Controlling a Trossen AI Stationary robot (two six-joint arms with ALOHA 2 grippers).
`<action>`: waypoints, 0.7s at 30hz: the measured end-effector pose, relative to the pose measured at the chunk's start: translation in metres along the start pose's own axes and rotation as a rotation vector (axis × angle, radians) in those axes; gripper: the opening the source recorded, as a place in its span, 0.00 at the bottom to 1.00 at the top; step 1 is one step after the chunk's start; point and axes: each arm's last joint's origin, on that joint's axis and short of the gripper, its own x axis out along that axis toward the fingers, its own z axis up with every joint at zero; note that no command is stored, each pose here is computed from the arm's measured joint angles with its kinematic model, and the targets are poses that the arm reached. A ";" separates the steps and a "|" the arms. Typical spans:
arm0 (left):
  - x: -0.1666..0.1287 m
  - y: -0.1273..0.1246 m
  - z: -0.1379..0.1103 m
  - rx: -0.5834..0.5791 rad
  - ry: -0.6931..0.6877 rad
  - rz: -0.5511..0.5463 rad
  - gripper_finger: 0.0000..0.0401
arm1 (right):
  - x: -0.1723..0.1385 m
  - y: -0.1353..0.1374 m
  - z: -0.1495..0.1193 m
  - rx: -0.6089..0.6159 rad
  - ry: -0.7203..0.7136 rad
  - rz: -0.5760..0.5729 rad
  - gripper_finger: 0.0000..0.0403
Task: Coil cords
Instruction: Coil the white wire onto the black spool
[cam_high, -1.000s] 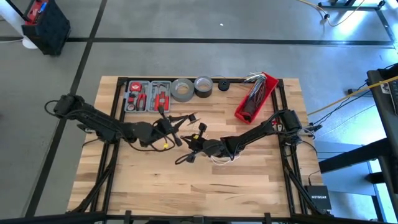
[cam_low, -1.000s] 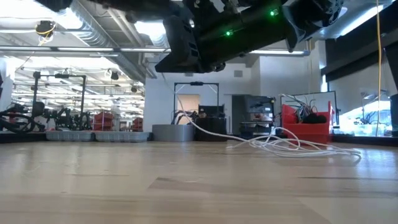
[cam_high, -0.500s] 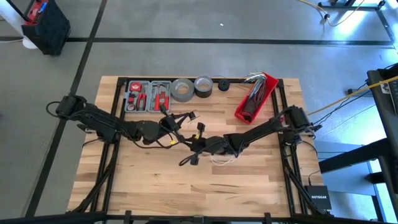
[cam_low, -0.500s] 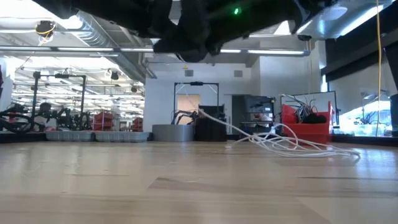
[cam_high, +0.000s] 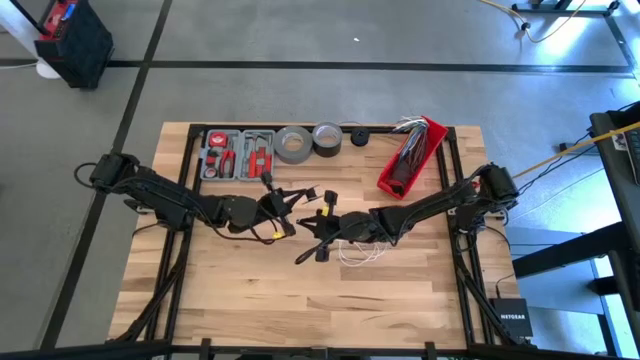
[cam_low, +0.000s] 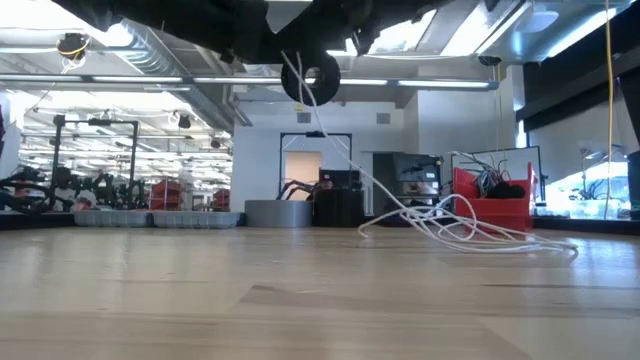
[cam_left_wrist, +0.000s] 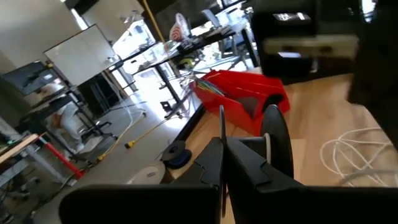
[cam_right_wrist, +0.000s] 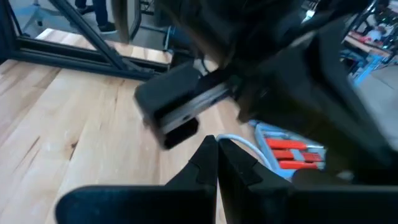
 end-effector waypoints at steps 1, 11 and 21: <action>0.000 0.000 0.000 -0.001 -0.003 -0.010 0.00 | -0.001 -0.001 0.002 -0.001 -0.004 -0.001 0.01; 0.000 0.001 0.004 -0.142 -0.042 -0.012 0.00 | 0.006 -0.012 -0.004 0.056 0.018 0.035 0.01; 0.000 0.003 0.007 -0.199 -0.063 -0.007 0.00 | 0.004 -0.004 -0.012 0.102 0.096 0.114 0.01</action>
